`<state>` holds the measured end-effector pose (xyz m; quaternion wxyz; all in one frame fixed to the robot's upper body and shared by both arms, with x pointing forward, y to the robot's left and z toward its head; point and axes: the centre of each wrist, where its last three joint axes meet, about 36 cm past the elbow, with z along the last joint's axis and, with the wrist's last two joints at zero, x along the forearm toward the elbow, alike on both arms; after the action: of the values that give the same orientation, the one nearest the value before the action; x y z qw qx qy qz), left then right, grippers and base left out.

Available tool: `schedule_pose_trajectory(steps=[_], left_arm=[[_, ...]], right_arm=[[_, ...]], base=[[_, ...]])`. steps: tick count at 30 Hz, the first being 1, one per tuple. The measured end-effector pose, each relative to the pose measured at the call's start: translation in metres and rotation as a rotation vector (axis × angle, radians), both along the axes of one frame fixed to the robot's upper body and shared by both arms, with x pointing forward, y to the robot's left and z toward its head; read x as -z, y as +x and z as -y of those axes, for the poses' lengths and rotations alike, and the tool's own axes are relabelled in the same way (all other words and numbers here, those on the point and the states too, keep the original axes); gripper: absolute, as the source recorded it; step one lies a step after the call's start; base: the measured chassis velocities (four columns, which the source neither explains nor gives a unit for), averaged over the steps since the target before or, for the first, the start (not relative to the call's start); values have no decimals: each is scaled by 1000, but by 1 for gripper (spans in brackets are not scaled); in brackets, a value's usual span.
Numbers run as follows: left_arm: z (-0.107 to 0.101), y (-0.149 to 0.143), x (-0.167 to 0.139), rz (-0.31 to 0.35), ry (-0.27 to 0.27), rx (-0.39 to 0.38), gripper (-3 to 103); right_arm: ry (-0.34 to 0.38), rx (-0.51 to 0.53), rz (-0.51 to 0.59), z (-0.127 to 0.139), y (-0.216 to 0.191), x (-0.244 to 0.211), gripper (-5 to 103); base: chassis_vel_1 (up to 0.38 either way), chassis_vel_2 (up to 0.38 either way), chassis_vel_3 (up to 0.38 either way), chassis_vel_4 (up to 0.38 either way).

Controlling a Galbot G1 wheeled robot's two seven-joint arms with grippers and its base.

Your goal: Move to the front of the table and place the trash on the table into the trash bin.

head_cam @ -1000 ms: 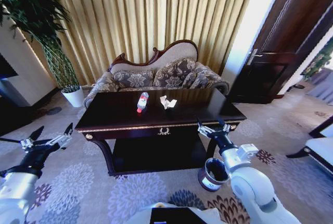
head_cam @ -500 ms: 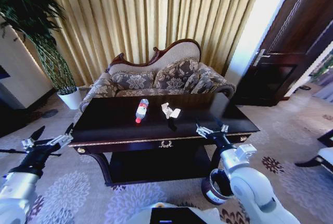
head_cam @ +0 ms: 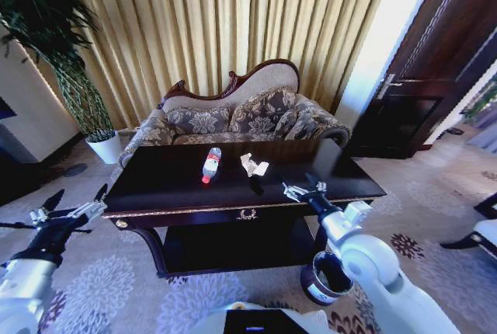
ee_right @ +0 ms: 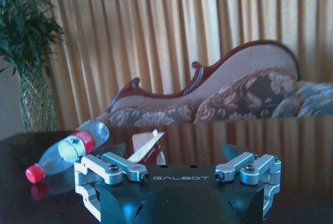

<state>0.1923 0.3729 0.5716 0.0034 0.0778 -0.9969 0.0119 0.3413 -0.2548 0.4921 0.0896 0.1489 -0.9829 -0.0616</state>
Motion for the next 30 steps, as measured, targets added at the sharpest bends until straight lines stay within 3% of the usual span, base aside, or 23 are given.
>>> schedule_pose_trajectory(steps=[17,30], left_arm=[[1,-8,6,10,-11,-74,100],[-1,-10,5,21,-2,-87,100]], right_arm=[[-10,-137,-37,-53,59,33,100],[-25,-137,-40,-66,98,42,100]], base=[[0,0,0,0],[0,0,0,0]])
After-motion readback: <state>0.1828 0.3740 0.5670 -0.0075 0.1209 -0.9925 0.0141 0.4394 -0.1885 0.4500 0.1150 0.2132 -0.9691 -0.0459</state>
